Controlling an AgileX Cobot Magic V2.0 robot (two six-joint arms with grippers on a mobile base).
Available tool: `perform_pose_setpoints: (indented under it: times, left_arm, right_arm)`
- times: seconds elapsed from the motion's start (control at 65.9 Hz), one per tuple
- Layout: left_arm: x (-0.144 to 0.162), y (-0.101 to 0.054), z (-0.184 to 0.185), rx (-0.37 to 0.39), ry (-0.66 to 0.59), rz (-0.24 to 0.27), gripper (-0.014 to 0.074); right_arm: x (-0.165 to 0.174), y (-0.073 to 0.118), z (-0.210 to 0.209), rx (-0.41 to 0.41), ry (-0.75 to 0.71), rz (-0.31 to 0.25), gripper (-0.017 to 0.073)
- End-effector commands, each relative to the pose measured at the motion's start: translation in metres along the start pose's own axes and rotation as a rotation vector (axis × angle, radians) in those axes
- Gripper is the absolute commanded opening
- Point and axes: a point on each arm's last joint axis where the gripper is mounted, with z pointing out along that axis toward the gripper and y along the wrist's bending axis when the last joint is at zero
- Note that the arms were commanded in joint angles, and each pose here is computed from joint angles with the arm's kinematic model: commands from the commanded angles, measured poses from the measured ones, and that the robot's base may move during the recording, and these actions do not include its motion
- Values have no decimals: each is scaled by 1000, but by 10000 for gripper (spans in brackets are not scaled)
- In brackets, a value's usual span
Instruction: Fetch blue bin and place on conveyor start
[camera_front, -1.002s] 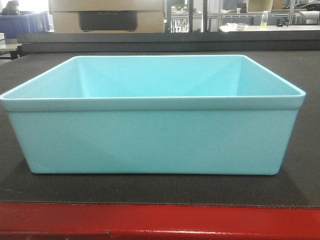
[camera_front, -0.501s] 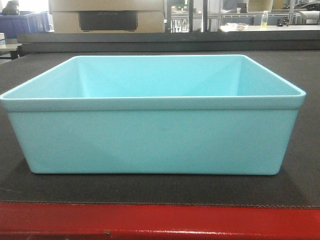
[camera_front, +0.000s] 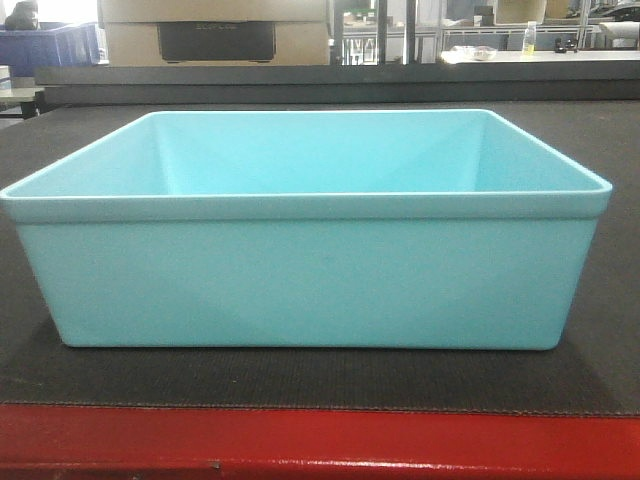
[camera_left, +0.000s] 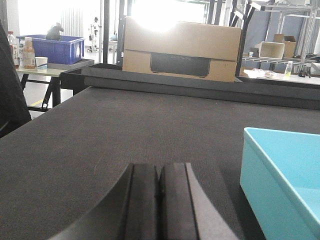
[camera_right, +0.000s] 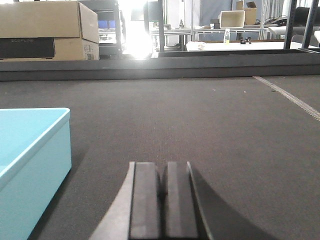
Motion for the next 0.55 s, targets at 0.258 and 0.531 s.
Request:
perform_pose_setpoints:
  times: [0.258,0.531]
  left_arm:
    - [-3,0,-1,0,-29,-1,-111]
    - [-3,0,-1,0,-29,-1,-111]
  right_arm:
    - [-3,0,-1,7,-36,-5,-162]
    - [-3,0,-1,7,-36,-5,-162]
